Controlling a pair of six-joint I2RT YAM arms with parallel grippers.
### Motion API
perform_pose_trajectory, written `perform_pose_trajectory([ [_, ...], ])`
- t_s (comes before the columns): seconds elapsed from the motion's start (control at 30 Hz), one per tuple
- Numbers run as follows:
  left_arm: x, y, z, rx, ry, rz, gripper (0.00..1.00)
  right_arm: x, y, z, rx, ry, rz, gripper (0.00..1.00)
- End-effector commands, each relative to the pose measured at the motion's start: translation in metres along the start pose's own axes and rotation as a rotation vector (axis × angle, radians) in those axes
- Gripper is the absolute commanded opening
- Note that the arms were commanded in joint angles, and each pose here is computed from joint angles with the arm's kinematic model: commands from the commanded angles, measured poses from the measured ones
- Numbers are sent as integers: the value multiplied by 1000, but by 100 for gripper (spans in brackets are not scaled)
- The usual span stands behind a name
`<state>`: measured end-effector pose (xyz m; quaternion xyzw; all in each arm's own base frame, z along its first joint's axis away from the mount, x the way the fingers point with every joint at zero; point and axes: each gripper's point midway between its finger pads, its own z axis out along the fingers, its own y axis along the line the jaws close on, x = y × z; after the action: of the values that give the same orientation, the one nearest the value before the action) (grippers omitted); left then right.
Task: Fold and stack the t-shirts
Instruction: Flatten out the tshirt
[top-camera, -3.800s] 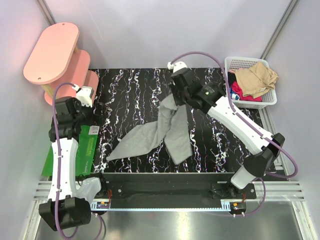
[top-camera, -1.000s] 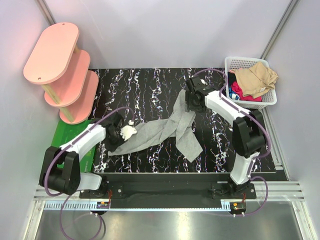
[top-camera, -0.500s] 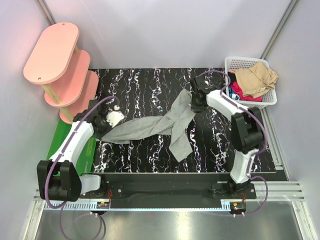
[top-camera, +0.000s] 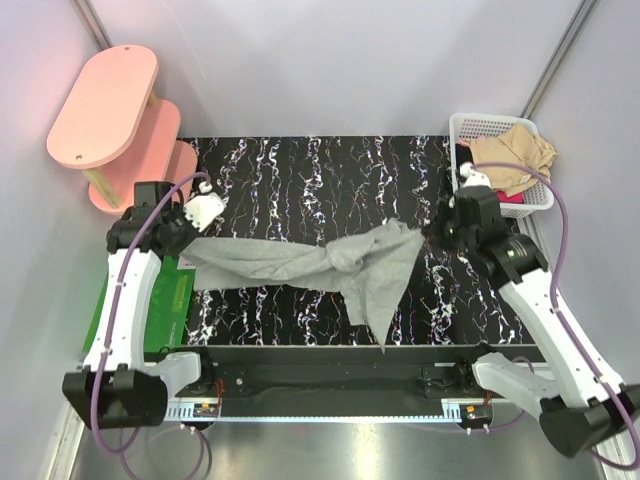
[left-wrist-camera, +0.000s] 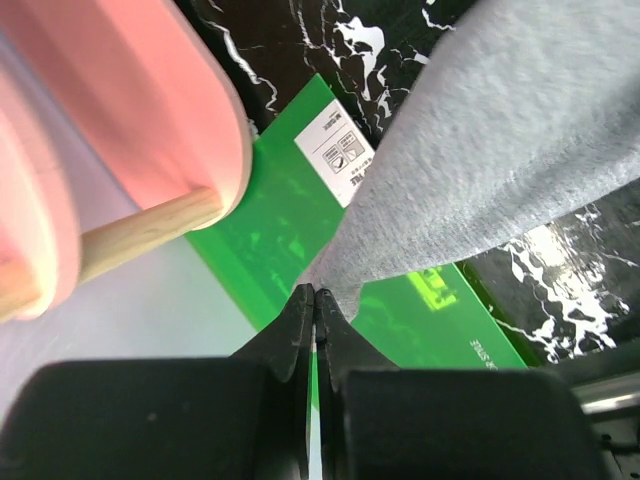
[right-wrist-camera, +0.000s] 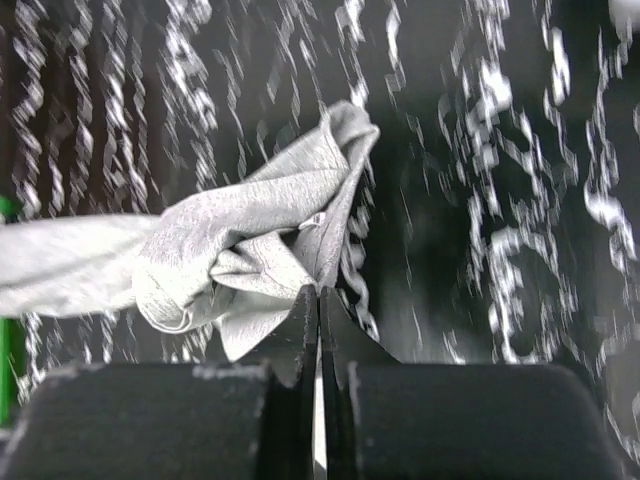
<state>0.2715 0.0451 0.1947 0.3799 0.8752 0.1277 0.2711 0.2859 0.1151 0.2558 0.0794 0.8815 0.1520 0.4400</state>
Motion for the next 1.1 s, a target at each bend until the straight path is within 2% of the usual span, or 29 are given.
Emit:
perform_pose_trajectory([
  [0.0,-6,-6,-28,-6,-67,27,0,62,-31,-12,88,176,24,5],
  [0.03,-2,-9,-26,2,-61,26,0,74,-37,-9,106,206,23,15],
  [0.07,0,-12,-24,11,-56,22,0,78,-40,-7,120,212,36,29],
  [0.13,4,-18,-16,37,-39,13,0,83,-41,1,136,236,40,30],
  [0.17,4,-19,-15,42,-37,8,0,81,-39,4,141,239,52,45],
  [0.2,4,-21,-13,51,-36,3,0,80,-36,11,141,251,56,54],
  [0.23,5,-22,-12,59,-31,-2,0,71,-25,12,99,246,62,56],
  [0.33,5,-23,-11,63,-33,-3,0,63,4,23,-13,263,87,53],
  [0.4,5,-24,-10,65,-31,-2,0,62,24,34,-100,279,122,44],
  [0.5,7,-26,-8,74,-28,-7,0,89,50,49,-209,382,160,43],
  [0.63,8,-31,-2,99,-20,-12,0,155,82,52,-299,561,116,44],
  [0.77,8,-33,4,118,-13,-16,0,200,111,49,-351,670,49,47],
  [0.87,8,-32,7,119,-9,-21,0,221,117,40,-360,709,-8,49],
  [1.07,10,-35,13,129,-1,-25,0,242,99,34,-314,744,-25,49],
])
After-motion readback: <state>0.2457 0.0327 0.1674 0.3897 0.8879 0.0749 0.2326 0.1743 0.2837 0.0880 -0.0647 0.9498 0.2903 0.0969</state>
